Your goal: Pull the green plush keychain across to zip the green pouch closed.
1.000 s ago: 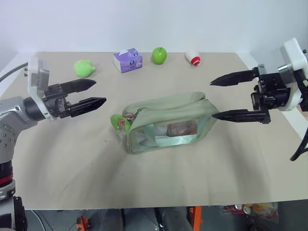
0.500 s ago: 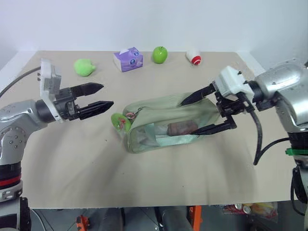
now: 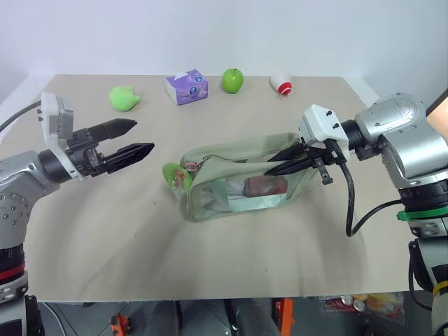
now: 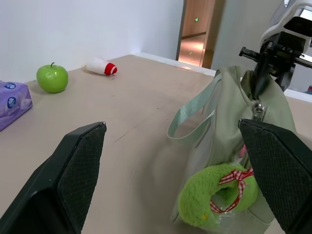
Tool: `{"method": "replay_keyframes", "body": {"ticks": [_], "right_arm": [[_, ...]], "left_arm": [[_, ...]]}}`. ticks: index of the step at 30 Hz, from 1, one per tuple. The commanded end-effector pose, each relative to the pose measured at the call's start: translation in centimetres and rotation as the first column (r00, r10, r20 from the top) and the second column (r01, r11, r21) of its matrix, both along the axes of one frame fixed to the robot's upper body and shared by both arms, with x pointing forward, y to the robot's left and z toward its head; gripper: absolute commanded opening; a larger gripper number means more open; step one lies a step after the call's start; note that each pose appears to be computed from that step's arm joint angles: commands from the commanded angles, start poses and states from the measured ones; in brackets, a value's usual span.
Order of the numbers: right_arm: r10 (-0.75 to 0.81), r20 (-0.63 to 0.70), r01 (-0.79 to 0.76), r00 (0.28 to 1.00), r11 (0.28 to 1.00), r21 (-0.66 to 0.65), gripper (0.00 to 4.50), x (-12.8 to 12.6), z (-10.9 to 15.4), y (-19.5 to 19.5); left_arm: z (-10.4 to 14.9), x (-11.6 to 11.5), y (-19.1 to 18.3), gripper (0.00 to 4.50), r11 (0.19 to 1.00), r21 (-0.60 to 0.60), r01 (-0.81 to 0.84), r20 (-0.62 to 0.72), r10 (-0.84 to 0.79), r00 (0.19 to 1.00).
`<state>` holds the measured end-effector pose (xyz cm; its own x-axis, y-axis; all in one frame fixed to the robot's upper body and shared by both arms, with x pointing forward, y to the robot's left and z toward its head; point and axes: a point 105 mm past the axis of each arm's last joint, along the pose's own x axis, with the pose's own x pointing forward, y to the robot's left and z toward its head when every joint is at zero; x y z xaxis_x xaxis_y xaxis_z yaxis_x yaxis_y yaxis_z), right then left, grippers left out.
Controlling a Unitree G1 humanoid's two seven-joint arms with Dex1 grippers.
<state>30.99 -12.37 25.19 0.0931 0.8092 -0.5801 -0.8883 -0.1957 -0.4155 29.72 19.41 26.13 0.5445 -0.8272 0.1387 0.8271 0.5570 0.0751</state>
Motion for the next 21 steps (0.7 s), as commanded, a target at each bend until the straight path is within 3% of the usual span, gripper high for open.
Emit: {"method": "replay_keyframes", "body": {"ticks": [1, 13, 21], "right_arm": [[0.013, 0.008, -0.012, 1.0, 0.999, -0.046, 0.03, -0.2, -0.3, -0.6], [-0.183, -0.011, 0.183, 0.983, 0.983, -0.006, 0.03, 1.0, 1.3, -1.6], [-0.199, -0.019, 0.197, 0.98, 0.979, -0.058, 0.03, 0.2, 1.2, -2.0]], "left_arm": [[1.3, -0.7, -0.1, 4.5, 1.0, -0.007, 0.0, 0.071, 0.001, 0.997], [1.1, -0.2, 0.0, 4.5, 0.997, -0.071, -0.006, 0.073, 0.011, 0.997], [0.0, 0.9, 0.3, 4.5, 0.989, -0.149, -0.026, 0.023, 0.03, 0.999]]}}
